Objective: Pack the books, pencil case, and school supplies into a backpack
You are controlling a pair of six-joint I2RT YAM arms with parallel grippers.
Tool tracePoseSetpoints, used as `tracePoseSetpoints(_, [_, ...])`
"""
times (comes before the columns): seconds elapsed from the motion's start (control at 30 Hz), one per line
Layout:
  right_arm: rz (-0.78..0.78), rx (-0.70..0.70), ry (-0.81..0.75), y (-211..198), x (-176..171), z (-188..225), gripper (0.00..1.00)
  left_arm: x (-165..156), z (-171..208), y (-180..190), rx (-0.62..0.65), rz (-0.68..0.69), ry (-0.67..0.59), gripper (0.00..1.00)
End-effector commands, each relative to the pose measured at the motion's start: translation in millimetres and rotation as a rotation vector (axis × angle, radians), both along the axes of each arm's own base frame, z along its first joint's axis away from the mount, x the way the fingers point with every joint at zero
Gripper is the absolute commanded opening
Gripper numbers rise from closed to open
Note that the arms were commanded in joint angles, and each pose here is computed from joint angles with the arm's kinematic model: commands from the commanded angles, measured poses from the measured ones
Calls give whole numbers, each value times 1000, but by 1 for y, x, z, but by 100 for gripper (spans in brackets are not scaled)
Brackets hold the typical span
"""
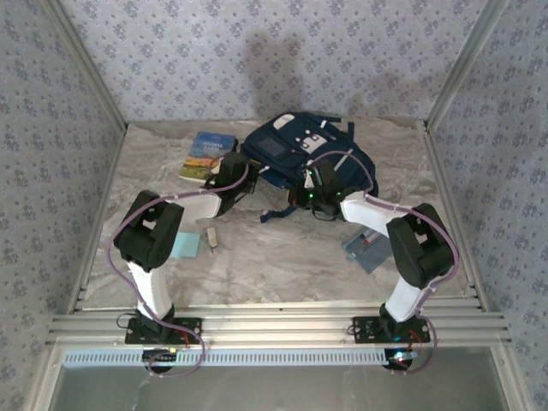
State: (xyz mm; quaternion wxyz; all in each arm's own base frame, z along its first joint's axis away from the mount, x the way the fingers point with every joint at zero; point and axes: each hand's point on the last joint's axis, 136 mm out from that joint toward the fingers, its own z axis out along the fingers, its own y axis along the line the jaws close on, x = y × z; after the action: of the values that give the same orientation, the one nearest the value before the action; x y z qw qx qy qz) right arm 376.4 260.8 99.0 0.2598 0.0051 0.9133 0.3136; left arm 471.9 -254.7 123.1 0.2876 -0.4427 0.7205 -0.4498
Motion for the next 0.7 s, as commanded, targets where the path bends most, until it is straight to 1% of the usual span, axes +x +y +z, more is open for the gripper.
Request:
tracePoseSetpoints(0.0, [48,-40,119,-20,-15,-9,0,28,31,15,-13,36,-103,0])
tracePoseSetpoints(0.3, [162,-153,276,-64,-47,-24,0,56,41,16,68,-72,-160,0])
tracePoseSetpoints(0.4, [165,-186,301,-81,-53,-25,0,65,38,18,93,-100,-165,0])
tracePoseSetpoints(0.53, [153,-235,340,-109,-61,-29,0,77,32,32,120,-111,-156,0])
tracePoseSetpoints(0.67, [168,-271,385,-122,-74,-35,0,87,30,40,139,-140,-156,0])
